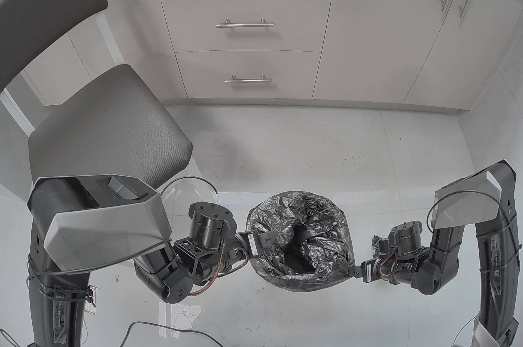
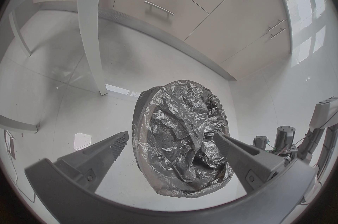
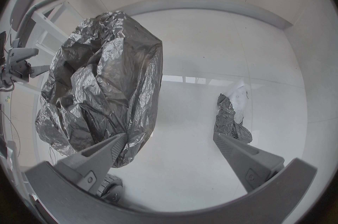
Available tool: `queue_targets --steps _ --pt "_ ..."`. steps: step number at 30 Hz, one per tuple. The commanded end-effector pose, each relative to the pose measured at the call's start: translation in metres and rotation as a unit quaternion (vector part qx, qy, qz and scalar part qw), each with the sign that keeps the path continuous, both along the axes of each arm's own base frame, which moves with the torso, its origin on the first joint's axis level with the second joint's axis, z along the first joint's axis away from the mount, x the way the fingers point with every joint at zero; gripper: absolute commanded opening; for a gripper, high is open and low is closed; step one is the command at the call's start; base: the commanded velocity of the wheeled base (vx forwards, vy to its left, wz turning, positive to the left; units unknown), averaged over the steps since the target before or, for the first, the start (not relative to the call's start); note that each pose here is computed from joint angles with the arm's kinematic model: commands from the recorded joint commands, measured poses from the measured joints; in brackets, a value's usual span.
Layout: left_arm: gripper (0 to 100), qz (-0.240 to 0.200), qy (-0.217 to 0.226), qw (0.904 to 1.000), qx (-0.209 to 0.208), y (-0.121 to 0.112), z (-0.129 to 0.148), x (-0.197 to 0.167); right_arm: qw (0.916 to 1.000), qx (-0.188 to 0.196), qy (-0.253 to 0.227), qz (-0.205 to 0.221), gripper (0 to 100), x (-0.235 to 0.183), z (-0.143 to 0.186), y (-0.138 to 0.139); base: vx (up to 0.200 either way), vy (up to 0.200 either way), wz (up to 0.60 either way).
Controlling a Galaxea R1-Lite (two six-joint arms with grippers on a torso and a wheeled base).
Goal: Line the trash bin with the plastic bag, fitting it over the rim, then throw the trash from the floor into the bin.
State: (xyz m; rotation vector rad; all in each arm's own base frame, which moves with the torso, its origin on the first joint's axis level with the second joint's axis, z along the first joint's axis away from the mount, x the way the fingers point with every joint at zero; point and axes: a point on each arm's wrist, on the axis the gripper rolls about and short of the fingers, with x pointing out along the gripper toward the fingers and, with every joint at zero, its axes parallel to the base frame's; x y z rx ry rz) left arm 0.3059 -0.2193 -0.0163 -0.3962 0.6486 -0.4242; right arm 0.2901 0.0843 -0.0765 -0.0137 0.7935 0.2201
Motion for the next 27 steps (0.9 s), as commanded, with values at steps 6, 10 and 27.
queue_targets --steps 6,10,27 --pt "100 -0.001 0.0 1.0 0.002 0.0 0.0 -0.001 0.9999 -0.006 -0.014 0.006 100 -0.003 0.017 -0.002 0.0 0.0 0.0" --pt "100 -0.001 0.0 1.0 0.002 0.0 0.0 -0.001 0.9994 -0.002 -0.029 0.017 100 -0.015 0.039 -0.001 0.0 0.0 0.0" --pt "100 0.0 -0.001 1.0 0.001 0.001 0.0 -0.001 0.9935 0.047 -0.082 0.064 100 -0.015 0.064 0.05 0.0 0.0 0.0"
